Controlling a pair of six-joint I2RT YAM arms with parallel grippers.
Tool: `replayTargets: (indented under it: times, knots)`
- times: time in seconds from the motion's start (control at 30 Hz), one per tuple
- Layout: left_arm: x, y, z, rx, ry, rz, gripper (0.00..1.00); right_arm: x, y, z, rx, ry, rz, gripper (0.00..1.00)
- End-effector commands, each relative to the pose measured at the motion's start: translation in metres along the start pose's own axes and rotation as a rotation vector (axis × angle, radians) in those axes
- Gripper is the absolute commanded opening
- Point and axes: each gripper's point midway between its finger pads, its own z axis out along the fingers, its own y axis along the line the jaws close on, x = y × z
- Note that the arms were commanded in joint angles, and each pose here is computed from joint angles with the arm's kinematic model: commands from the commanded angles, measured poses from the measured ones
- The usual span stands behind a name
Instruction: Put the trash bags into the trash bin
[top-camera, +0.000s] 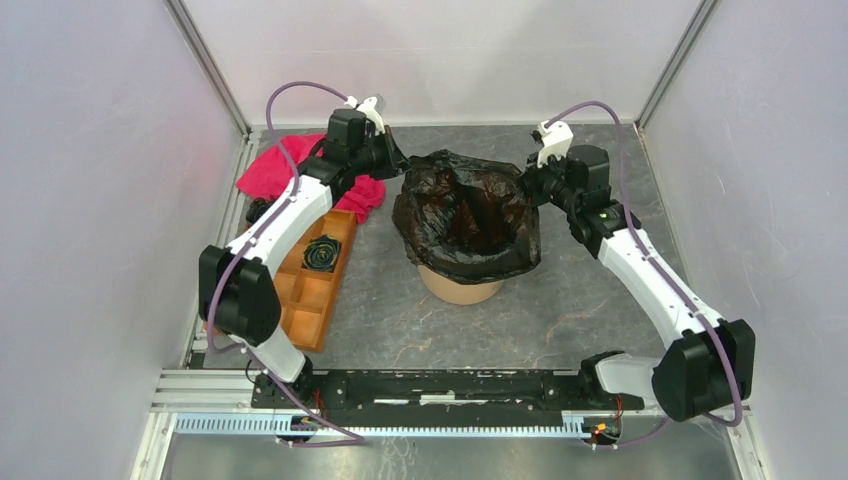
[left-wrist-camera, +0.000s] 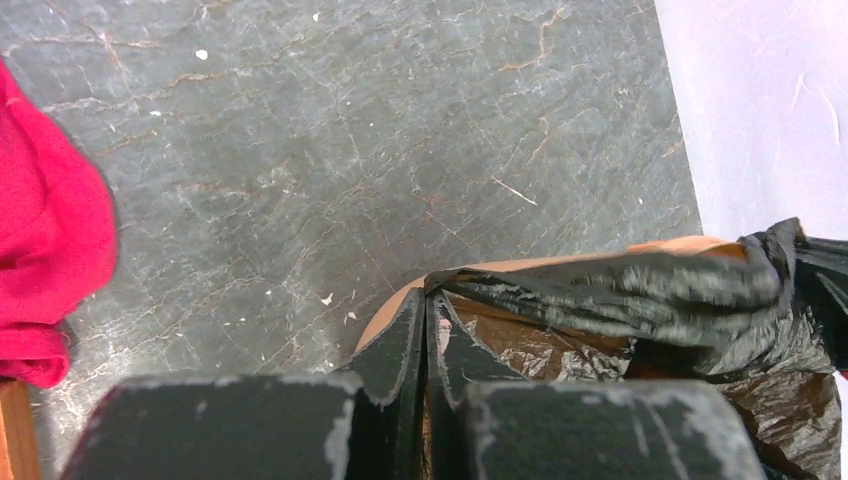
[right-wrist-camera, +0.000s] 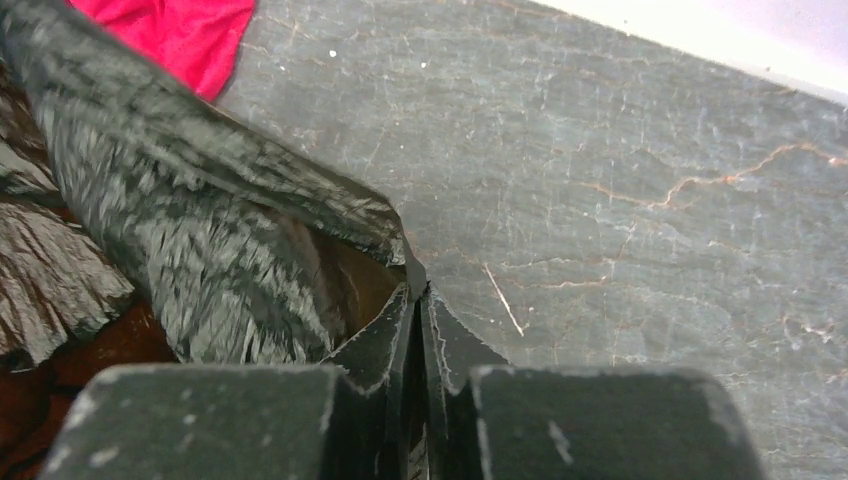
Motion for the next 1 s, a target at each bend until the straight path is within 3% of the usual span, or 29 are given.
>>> replayTargets:
  times: [0.0, 0.23, 0.37, 0.6, 0.77, 0.87, 0.97]
  knots:
    - [-0.005, -0.001, 0.007, 0.051, -0.004, -0.089, 0.06, 0.011, -0.005, 0.009, -0.004, -0.008, 0.029, 0.10]
    - [0.033, 0.017, 0.016, 0.038, 0.093, -0.143, 0.02, 0.036, -0.002, 0.007, -0.025, 0.047, 0.053, 0.13]
    - [0.046, 0.023, 0.001, 0.029, 0.090, -0.150, 0.02, 0.023, 0.002, -0.001, -0.050, 0.017, 0.027, 0.20]
    - [0.053, 0.029, -0.022, -0.012, 0.094, -0.116, 0.06, 0.031, -0.009, -0.003, 0.016, 0.061, 0.026, 0.20]
    - [0.027, 0.026, -0.056, -0.083, 0.021, -0.035, 0.39, -0.002, -0.026, -0.039, 0.138, 0.031, -0.005, 0.42]
    - [0.022, 0.032, -0.078, -0.150, -0.023, -0.021, 0.75, -0.006, -0.038, -0.065, 0.238, 0.017, 0.009, 0.61]
    - [0.023, 0.034, -0.104, -0.189, -0.073, -0.036, 0.94, -0.003, -0.038, -0.092, 0.273, -0.022, 0.013, 0.77]
